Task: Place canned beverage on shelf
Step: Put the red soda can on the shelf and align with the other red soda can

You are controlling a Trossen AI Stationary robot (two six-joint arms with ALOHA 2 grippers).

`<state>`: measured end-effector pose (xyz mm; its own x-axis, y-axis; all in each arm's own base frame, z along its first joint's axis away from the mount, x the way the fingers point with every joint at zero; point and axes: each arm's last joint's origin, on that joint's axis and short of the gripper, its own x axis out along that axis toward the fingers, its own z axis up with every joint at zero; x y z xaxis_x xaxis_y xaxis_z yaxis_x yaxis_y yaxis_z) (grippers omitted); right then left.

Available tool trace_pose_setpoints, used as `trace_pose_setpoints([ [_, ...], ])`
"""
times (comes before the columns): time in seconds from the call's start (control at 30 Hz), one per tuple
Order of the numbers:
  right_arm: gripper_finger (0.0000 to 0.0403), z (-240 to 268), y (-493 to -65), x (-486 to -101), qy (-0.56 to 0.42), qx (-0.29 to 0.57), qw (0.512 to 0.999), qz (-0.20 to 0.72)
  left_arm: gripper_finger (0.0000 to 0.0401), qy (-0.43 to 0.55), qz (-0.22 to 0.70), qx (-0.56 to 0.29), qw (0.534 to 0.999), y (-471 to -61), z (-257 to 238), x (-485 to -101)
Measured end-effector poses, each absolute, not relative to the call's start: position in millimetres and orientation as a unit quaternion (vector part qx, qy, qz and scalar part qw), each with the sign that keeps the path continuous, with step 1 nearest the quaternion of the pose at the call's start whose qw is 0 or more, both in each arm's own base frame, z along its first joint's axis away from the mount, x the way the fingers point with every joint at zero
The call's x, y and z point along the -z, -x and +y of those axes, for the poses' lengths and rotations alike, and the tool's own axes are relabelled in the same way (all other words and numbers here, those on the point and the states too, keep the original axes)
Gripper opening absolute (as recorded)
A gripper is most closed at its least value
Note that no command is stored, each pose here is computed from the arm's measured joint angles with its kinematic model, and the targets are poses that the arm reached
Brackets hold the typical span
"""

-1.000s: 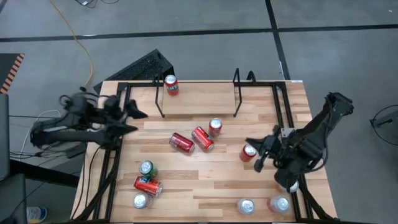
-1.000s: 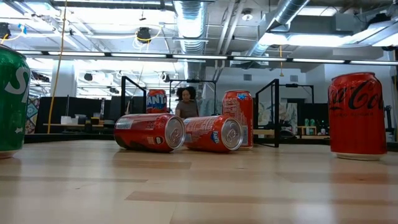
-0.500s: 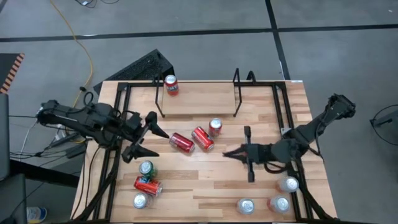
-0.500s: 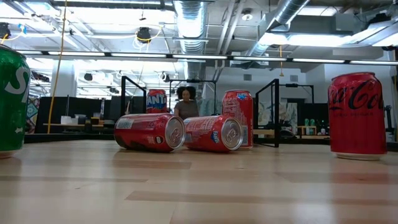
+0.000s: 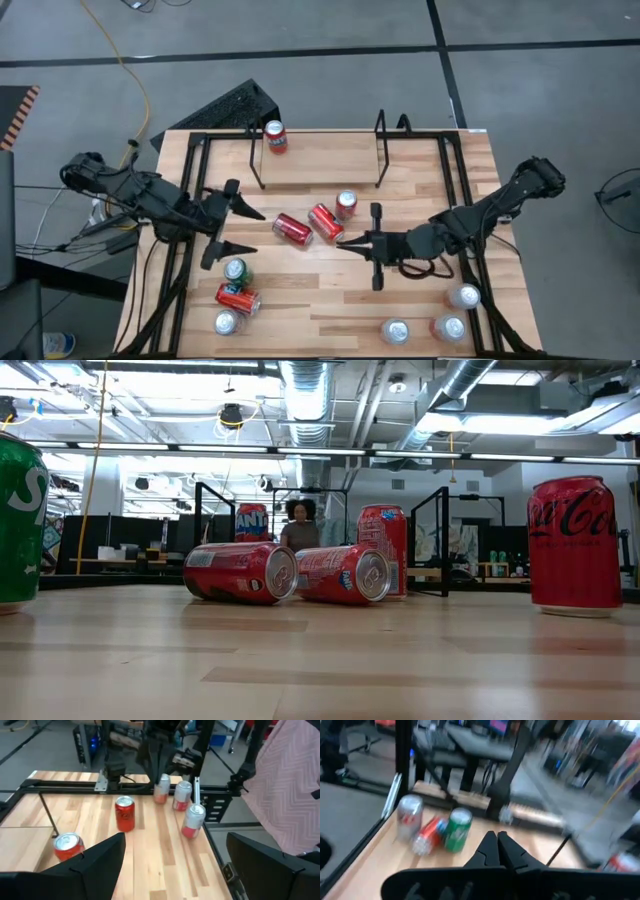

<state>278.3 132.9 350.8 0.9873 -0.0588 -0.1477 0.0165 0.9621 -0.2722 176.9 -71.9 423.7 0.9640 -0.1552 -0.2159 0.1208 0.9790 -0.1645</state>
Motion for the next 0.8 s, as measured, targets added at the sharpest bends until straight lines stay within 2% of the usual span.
trace_pose_setpoints([
  [0.1, 0.0000, 132, -278, -360, 0.141, 0.007, 0.988, 0.065, 0.0332, 0.072, 0.100, 0.043, 0.992, -169, -69, -428],
  [0.3, 0.0000, 97, -262, -371, 0.127, -0.162, 0.976, 0.069, 0.0332, 0.074, 0.083, -0.008, 0.994, -150, -57, -433],
  [0.4, 0.0000, 64, -255, -362, 0.054, -0.153, 0.979, 0.125, 0.0332, 0.073, 0.077, -0.019, 0.994, -146, -54, -435],
  [0.53, 0.0000, 37, -252, -346, -0.042, -0.130, 0.985, 0.109, 0.0332, 0.046, 0.098, -0.031, 0.994, -146, -54, -427],
  [0.67, 0.0000, 42, -249, -338, -0.055, -0.198, 0.976, 0.071, 0.0332, 0.053, 0.143, -0.011, 0.988, -148, -62, -403],
  [0.8, 0.0000, 51, -251, -334, -0.055, -0.212, 0.973, 0.069, 0.0332, 0.069, 0.172, 0.011, 0.983, -149, -76, -382],
])
